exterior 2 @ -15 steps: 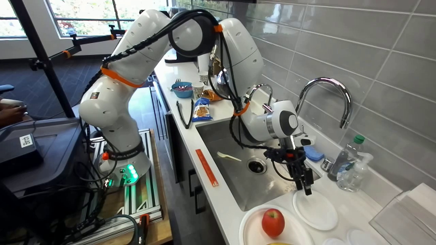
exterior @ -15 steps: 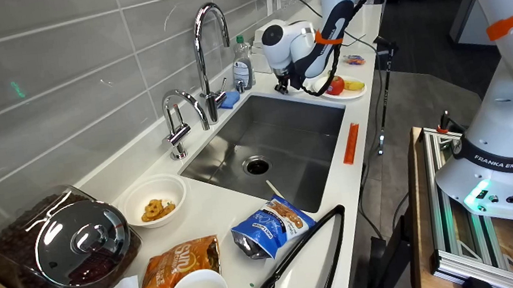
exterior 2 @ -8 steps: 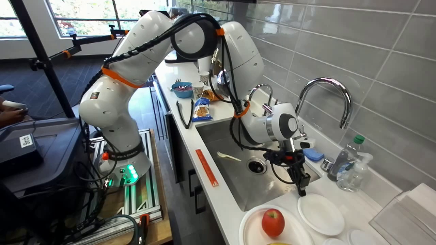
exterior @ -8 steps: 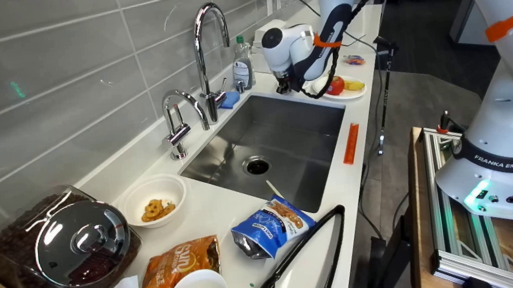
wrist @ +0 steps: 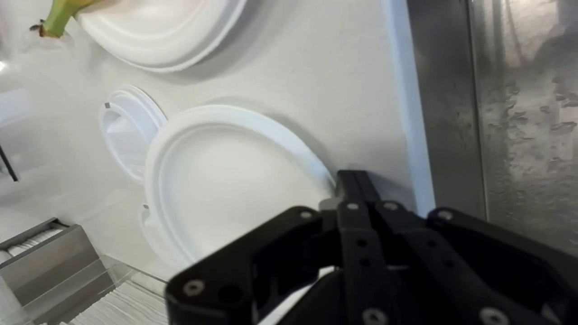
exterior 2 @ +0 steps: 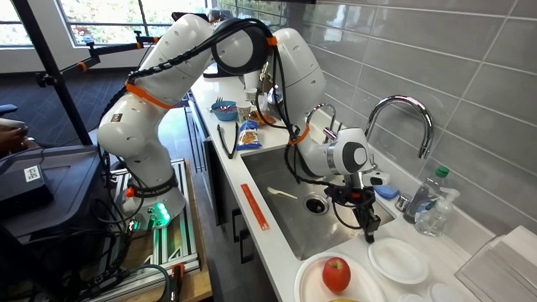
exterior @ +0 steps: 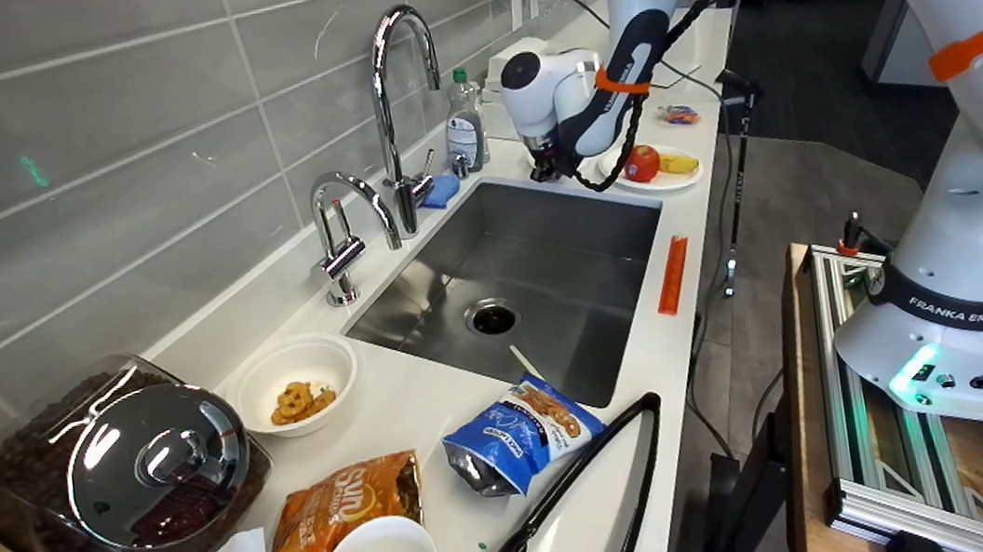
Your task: Move the white plate to the left counter, then pour the contents of the blue pack onto it
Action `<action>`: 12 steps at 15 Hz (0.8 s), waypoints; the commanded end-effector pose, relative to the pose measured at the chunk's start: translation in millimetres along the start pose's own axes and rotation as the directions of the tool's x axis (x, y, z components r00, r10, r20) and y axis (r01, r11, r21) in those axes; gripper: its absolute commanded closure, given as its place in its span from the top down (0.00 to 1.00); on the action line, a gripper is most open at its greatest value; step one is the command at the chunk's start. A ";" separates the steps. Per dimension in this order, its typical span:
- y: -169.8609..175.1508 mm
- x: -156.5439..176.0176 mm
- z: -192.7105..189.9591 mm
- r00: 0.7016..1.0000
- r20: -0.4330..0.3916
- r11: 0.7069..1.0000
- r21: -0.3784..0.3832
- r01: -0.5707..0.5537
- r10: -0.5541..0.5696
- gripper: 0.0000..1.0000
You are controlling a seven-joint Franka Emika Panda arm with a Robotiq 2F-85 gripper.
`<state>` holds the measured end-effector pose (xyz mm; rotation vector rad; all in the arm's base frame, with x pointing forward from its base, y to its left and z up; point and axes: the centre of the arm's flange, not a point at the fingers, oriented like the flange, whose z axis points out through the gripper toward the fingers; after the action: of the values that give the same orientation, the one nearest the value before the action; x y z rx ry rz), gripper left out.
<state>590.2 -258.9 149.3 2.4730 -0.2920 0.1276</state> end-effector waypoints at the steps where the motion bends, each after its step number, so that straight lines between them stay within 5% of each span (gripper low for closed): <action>1: -1.1 -0.2 -7.1 1.000 -0.010 1.000 0.026 -0.001 0.001 0.00; 2: -1.1 -0.3 -10.4 1.000 -0.021 1.000 0.024 -0.006 0.007 0.00; 3: -0.2 0.3 -15.3 0.999 -0.037 1.000 0.021 -0.011 0.011 0.26; 6: 4.6 4.3 -29.9 0.997 -0.080 0.999 0.032 -0.019 0.022 0.40; 12: 22.9 19.7 -30.4 0.989 -0.130 0.997 0.050 -0.059 0.065 0.87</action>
<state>606.2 -254.0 190.9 2.4796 -0.2814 0.2892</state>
